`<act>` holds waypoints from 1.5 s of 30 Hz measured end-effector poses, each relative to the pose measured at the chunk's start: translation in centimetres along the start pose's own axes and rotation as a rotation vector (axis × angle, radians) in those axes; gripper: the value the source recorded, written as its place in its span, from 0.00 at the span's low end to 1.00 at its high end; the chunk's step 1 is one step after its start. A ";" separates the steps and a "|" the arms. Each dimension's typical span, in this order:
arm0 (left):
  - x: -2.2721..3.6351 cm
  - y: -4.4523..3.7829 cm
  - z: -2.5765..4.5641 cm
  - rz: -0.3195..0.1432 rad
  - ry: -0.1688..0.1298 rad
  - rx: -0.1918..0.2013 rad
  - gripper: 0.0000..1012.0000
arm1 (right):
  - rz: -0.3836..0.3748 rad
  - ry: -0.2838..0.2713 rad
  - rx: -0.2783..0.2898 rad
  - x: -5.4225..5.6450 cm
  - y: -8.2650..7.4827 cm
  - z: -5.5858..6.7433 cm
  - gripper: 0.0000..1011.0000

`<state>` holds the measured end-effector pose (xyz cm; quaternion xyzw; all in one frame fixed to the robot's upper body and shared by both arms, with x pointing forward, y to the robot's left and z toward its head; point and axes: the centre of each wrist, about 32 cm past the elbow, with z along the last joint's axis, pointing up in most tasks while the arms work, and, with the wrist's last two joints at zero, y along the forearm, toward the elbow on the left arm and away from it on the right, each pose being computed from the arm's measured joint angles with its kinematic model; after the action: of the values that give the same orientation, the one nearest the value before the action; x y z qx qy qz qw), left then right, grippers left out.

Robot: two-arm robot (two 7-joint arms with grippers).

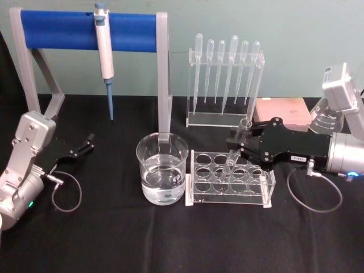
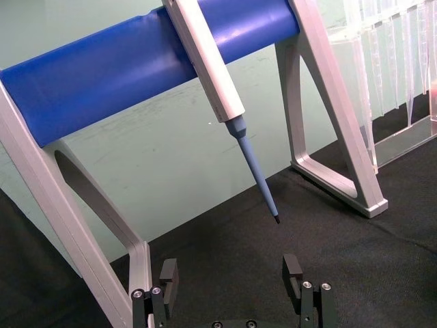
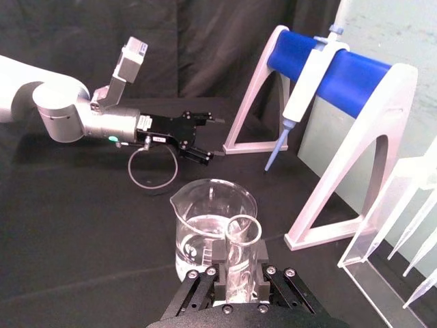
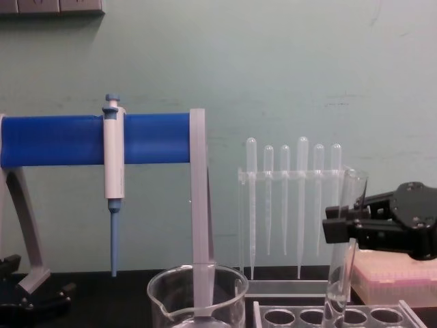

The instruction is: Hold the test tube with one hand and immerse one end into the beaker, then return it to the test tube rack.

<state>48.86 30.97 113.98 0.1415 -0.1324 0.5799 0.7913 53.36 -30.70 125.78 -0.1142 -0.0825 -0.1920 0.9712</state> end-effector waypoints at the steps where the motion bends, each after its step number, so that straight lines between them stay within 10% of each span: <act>1: 0.00 0.00 0.00 0.000 0.000 0.000 0.99 | 0.000 0.000 -0.001 0.0 0.0 -0.1 0.22; 34: 0.00 0.00 0.00 0.000 0.000 0.000 0.99 | -0.007 0.027 -0.022 -0.4 1.0 -1.7 0.23; 45: 0.00 0.00 0.00 0.000 0.000 0.000 0.99 | -0.007 0.026 -0.020 -0.3 0.9 -1.6 0.57</act>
<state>48.86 30.97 113.98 0.1415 -0.1324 0.5799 0.7913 53.60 -30.16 123.96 -0.1213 -0.0685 -0.1978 0.9703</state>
